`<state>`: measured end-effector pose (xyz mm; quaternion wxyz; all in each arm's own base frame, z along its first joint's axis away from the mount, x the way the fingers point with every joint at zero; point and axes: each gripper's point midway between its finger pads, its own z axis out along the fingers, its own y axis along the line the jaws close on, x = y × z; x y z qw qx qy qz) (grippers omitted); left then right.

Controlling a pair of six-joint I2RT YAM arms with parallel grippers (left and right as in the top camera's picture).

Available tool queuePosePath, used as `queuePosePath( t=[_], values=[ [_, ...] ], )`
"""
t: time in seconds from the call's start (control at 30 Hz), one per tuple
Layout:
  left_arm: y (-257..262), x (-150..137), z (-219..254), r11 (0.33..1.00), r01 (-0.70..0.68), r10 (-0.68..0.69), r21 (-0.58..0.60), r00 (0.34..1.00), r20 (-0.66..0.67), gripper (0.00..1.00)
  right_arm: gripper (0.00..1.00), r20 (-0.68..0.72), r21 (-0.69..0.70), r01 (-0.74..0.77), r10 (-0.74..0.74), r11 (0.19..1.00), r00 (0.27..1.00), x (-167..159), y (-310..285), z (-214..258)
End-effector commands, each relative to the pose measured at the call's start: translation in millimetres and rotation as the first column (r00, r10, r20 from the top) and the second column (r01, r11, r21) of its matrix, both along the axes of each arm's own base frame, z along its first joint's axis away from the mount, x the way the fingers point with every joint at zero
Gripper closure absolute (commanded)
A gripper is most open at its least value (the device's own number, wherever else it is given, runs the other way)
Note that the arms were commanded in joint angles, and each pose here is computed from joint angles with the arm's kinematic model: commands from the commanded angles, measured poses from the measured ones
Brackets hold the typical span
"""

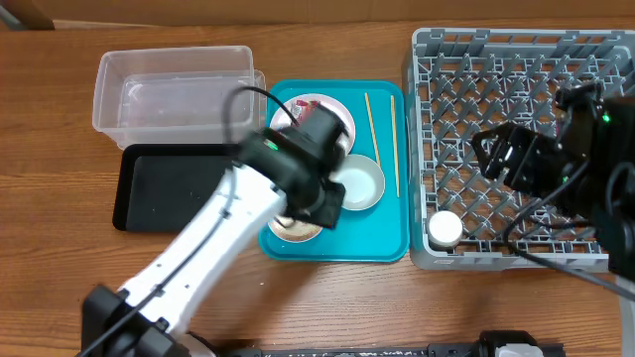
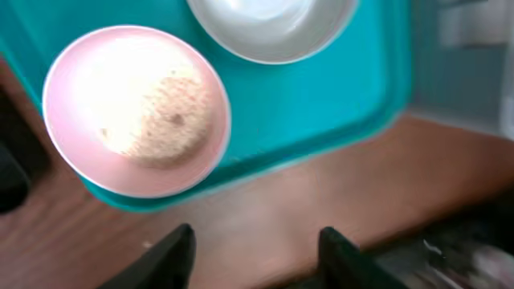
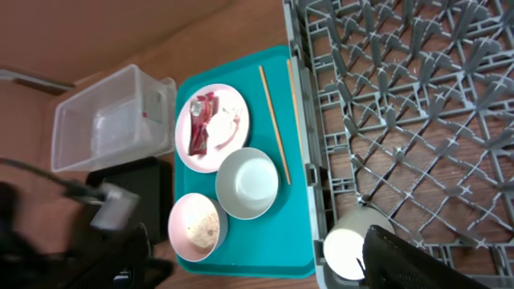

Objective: Sort waste into correct bins and load items into the dishwasher
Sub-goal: 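Grasp the pink bowl of rice with the left gripper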

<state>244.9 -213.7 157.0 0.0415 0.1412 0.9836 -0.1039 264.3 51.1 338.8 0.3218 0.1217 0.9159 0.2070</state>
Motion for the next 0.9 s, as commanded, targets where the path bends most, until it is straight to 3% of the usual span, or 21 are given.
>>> queuePosePath(
  t=[0.0, 0.1, 0.27, 0.37, 0.6, 0.77, 0.87],
  values=[
    [26, 8, -37, 0.958, -0.168, 0.132, 0.234, 0.978, 0.16, 0.55, 0.13, -0.015, -0.002, -0.015, 0.015, 1.0, 1.0, -3, 2, -1],
    [26, 8, -61, 0.953, -0.182, 0.137, 0.242, 0.971, 0.195, 0.61, 0.13, -0.044, -0.002, -0.015, 0.015, 1.0, 0.999, -6, 2, -6],
    [11, 8, -88, 0.977, -0.15, 0.121, 0.154, 0.975, 0.185, 0.68, 0.13, -0.051, -0.001, -0.015, 0.015, 1.0, 0.999, -7, 2, -7],
    [5, 13, -94, 0.982, -0.141, 0.112, 0.124, 0.971, 0.211, 0.68, 0.14, -0.052, -0.001, -0.015, 0.015, 1.0, 0.999, -7, 2, -7],
    [5, 12, -125, 0.978, -0.082, 0.05, 0.193, 0.985, 0.162, 0.69, 0.14, -0.055, -0.002, -0.015, 0.014, 1.0, 0.998, -7, 2, -8],
    [7, 11, -142, 0.971, -0.025, -0.006, 0.238, 0.992, 0.128, 0.93, 0.14, -0.055, -0.001, -0.015, 0.015, 1.0, 0.998, -7, 2, -8],
    [5, 13, -136, 0.973, -0.027, -0.004, 0.229, 0.991, 0.133, 0.96, 0.14, -0.059, -0.001, -0.015, 0.015, 1.0, 0.998, -8, 2, -9]
  ],
)
